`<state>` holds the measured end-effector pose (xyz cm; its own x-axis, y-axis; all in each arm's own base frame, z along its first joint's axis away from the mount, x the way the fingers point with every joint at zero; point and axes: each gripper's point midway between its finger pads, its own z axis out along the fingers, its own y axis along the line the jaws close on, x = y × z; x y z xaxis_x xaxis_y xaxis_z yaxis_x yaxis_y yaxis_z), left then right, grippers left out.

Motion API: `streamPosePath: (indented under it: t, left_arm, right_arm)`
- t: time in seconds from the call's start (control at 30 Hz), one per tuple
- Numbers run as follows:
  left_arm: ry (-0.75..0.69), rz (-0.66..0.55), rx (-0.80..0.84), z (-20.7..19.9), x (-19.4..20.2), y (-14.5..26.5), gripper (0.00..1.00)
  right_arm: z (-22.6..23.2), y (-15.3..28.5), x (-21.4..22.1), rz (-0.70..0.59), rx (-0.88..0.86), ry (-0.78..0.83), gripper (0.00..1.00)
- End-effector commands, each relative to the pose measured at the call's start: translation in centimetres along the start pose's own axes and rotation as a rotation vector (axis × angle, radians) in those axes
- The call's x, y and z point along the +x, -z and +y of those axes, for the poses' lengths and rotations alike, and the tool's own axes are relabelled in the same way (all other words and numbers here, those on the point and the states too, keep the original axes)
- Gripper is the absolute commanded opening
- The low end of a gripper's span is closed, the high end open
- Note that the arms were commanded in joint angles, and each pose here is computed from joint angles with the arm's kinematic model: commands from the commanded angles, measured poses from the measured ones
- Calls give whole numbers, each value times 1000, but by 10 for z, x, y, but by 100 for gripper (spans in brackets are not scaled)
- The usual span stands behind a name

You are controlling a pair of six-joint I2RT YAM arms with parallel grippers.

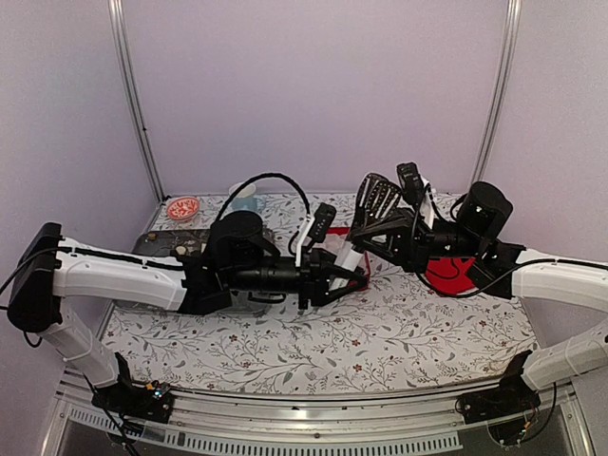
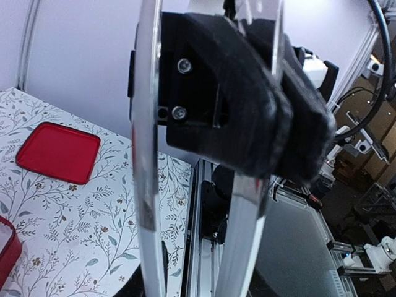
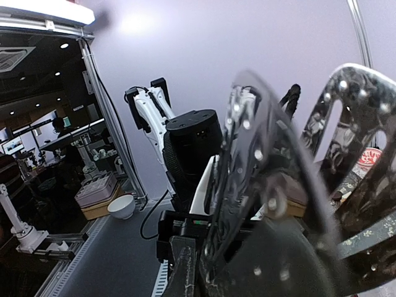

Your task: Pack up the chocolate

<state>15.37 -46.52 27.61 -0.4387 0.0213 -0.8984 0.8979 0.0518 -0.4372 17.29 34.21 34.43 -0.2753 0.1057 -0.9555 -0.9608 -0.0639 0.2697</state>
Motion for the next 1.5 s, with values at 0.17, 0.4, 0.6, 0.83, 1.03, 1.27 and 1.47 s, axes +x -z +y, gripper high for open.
streamPosePath:
  t: [0.17,0.4,0.6,0.83,1.03,1.27,1.47]
  left_arm:
    - [25,-164,-10,-4,-33,26,70]
    - [46,-201,-26,1,-32,23,74]
    - [33,-179,-28,3,-32,15,70]
    - [26,-196,-67,8,-39,15,51]
    - [31,-190,-78,11,-37,16,39]
    - [-10,-147,-85,10,-35,14,52]
    - [-48,-136,-121,12,-35,16,56]
  right_arm:
    - [3,3,-29,-86,10,83,0]
    - [-4,3,-37,-150,30,25,0]
    - [-7,2,-32,-168,11,-39,0]
    - [-12,4,-30,-192,37,-79,0]
    - [-17,6,-30,-202,61,-95,0]
    - [-26,8,-24,-196,78,-137,0]
    - [-34,11,-26,-216,103,-186,0]
